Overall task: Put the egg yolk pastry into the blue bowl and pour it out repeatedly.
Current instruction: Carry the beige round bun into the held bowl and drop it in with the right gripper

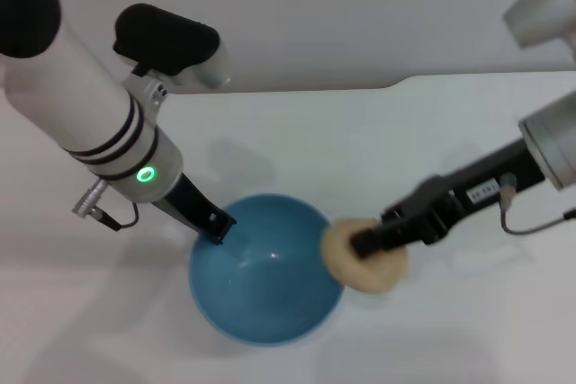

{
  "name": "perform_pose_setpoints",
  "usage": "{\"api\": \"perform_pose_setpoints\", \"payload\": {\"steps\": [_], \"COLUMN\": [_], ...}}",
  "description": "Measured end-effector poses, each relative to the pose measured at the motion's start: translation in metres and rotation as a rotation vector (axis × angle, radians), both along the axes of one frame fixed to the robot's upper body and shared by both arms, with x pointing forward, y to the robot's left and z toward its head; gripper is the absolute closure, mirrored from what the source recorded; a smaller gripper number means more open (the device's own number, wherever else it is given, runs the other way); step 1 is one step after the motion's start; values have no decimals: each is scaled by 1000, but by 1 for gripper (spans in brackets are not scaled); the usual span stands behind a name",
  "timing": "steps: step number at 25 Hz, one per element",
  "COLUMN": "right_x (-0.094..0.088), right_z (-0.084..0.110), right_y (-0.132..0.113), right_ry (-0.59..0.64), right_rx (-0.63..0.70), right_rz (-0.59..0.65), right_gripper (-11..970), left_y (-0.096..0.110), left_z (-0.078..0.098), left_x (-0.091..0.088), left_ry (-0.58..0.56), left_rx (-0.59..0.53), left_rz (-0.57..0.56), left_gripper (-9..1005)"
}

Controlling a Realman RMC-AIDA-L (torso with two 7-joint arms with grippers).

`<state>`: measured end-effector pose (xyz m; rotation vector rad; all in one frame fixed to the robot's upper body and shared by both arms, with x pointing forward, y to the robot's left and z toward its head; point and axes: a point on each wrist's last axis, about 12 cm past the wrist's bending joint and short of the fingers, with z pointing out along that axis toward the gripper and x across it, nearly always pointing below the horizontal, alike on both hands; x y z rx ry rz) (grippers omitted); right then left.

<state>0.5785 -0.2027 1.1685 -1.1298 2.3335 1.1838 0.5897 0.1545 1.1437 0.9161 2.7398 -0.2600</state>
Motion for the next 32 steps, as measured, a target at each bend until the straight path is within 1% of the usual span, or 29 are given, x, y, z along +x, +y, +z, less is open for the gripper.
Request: {"api": "perform_pose_setpoints", "payload": {"steps": [1, 5, 9, 11, 15, 18, 21, 23, 25, 27, 29, 30, 31, 32], "right_x": [2, 5, 6, 7, 7, 7, 11, 16, 21, 24, 22, 19, 15, 10], "right_z": [7, 11, 4, -1, -5, -6, -3, 1, 4, 3, -3, -8, -13, -19], "right_y": [5, 10, 16, 19, 21, 20, 13, 0, -19, -47, -77, -91, -104, -116], "right_ry": [-18, -37, -45, -42, -41, -43, -59, -84, -111, -143, -179, -195, -221, -241], "right_rx": [42, 71, 61, 47, 30, 28, 52, 92, 142, 214, 292, 321, 352, 369], "right_rz": [8, 3, 18, 17, 18, 14, -37, -122, -238, -404, -579, -656, -723, -783], "right_gripper": [816, 828, 841, 846, 856, 759, 665, 604, 604, 604, 604, 604, 604, 604], "left_y": [-4, -9, -17, -19, -21, -22, -22, -21, -19, -20, -19, -19, -18, -17], "left_z": [0, -1, 0, 1, 3, 3, 3, 2, 0, -1, -2, -2, -1, -1], "left_x": [-1, -3, -5, -4, -3, -3, -2, -1, 0, -1, -4, -5, -7, -8], "left_ry": [2, 7, 13, 8, -1, 0, -5, -19, -49, -99, -171, -193, -252, -283], "left_rx": [3, -4, -50, -58, -62, -60, -63, -69, -77, -85, -90, -90, -98, -105], "left_rz": [-13, -26, -43, -46, -52, -52, -53, -47, -40, -47, -58, -58, -59, -57], "left_gripper": [999, 998, 997, 997, 998, 998, 998, 998, 998, 998, 998, 997, 997, 997]}}
